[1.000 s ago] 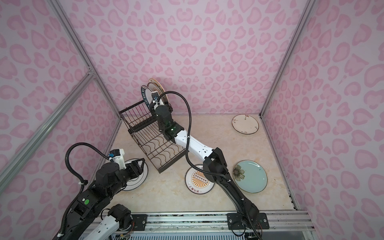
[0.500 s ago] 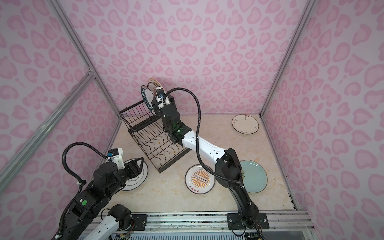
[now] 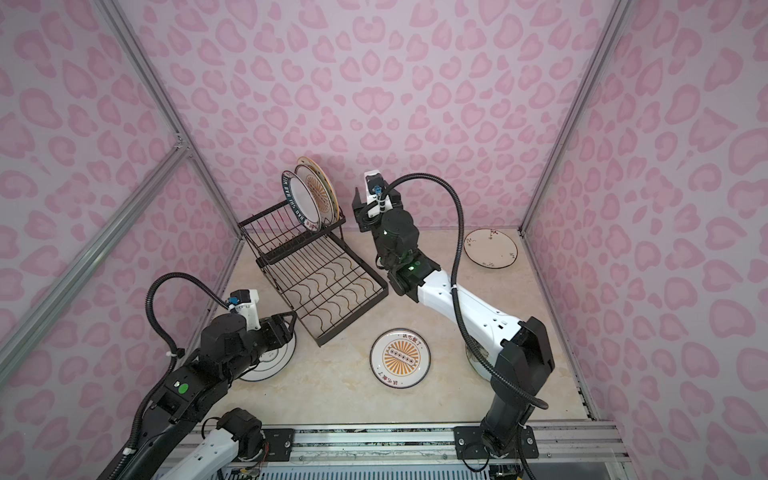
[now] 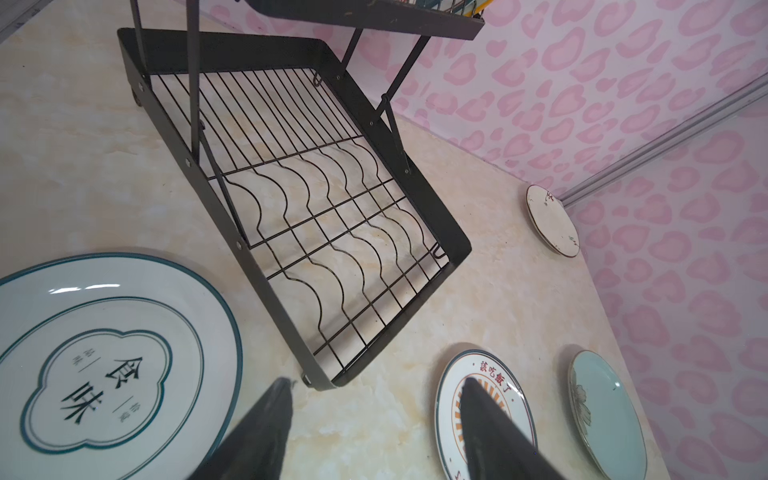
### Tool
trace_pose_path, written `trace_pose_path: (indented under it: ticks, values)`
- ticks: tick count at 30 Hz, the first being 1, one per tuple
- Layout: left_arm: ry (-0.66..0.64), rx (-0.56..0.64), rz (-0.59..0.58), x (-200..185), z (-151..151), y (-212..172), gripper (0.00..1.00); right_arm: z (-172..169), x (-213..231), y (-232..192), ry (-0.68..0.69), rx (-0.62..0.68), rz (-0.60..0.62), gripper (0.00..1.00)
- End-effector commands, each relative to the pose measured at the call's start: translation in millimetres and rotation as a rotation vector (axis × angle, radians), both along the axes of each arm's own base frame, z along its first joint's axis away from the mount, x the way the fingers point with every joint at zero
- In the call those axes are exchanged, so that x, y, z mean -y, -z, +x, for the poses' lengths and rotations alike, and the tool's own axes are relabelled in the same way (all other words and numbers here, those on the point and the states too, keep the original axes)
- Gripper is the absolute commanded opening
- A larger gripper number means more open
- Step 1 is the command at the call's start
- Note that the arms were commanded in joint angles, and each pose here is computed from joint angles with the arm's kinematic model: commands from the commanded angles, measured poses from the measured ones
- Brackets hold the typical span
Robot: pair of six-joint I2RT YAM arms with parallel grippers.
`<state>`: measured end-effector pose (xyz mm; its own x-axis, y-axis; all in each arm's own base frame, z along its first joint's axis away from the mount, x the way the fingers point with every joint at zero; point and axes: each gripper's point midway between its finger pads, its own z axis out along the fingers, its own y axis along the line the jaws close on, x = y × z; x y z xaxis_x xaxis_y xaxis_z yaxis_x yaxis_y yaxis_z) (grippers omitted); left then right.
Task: Load the plates into the dish rack
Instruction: 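Open the right gripper and pull it back from the rack, then move the right gripper toward the berry-sprig plate while the left gripper nears the rack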
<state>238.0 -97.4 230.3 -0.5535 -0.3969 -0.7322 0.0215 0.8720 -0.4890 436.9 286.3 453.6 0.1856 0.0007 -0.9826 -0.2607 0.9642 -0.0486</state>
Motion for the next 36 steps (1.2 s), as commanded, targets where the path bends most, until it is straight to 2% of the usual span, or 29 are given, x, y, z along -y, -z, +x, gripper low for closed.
trace_pose_path:
  ticks: [1, 5, 10, 15, 19, 23, 28, 36]
  values:
    - [0.039, 0.049, -0.034, 13, 12, -8, 0.66, -3, 17, 42, -0.051, -0.152, -0.005, 0.65]
    - [0.078, 0.025, -0.061, 28, 21, 0, 0.66, -8, 58, 78, -0.031, -0.291, 0.004, 0.64]
    - [0.091, -0.024, -0.076, 38, 30, 16, 0.65, -16, 106, 124, -0.102, -0.453, 0.190, 0.61]
    - [0.114, -0.040, -0.120, 49, 36, 23, 0.64, -31, 134, 162, -0.061, -0.537, 0.244, 0.61]
    - [0.116, -0.088, -0.129, 54, 38, 37, 0.63, -40, 139, 176, -0.119, -0.568, 0.318, 0.61]
    - [0.156, -0.124, -0.133, 63, 37, 50, 0.64, -48, 140, 184, -0.129, -0.585, 0.324, 0.61]
    - [0.197, -0.171, -0.112, 74, 38, 59, 0.63, -47, 153, 190, -0.093, -0.597, 0.356, 0.61]
    - [0.289, -0.208, -0.082, 100, 38, 64, 0.63, -43, 190, 200, -0.088, -0.606, 0.497, 0.59]
